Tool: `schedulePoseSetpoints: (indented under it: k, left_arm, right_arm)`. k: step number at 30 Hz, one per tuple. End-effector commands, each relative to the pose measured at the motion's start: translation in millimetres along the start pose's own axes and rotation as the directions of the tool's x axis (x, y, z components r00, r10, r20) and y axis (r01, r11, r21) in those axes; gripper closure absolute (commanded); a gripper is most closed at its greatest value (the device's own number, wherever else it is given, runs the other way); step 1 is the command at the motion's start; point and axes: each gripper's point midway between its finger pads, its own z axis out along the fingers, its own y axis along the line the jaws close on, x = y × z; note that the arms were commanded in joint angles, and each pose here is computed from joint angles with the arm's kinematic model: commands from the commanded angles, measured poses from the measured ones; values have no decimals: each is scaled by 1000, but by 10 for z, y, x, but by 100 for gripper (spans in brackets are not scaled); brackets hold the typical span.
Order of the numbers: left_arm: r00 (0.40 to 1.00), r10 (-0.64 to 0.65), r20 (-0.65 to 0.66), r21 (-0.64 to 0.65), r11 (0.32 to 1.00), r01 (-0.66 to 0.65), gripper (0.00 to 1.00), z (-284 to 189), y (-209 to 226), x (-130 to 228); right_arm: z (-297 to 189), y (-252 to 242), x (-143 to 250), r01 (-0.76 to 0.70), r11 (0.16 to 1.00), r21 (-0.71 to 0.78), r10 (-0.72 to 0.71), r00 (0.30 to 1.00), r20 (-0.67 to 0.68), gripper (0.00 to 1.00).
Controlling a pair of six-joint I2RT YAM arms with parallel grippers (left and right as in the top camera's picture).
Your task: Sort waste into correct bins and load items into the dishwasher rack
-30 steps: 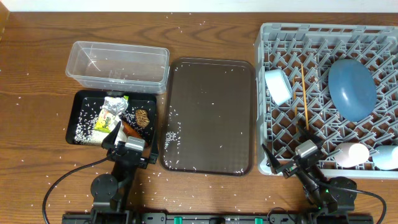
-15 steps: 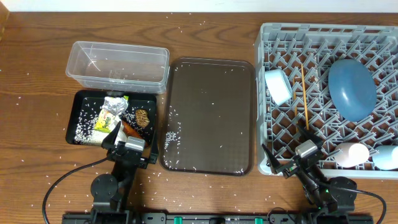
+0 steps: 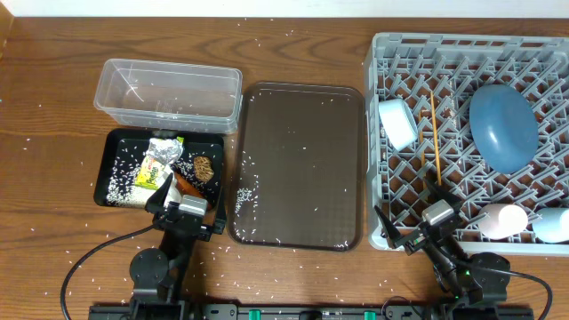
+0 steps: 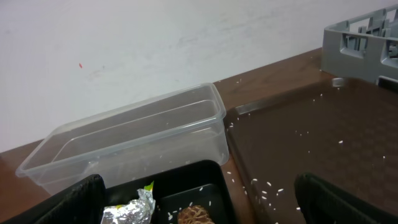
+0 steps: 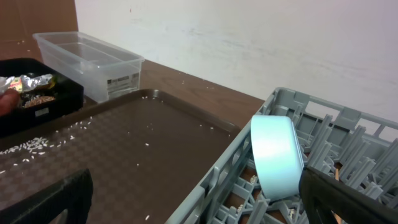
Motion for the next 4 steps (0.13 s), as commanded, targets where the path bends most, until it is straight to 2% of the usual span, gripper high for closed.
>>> schedulePoseSetpoints:
  k: [1, 4]
  left_arm:
    - [999, 1, -45, 26, 1000, 1, 2, 2, -62, 138]
    - [999, 1, -45, 26, 1000, 1, 2, 2, -61, 137]
  right_arm:
    - [-2, -25, 32, 6, 1000, 11, -5, 1000, -3, 1]
    - [-2, -25, 32, 6, 1000, 11, -5, 1000, -3, 1]
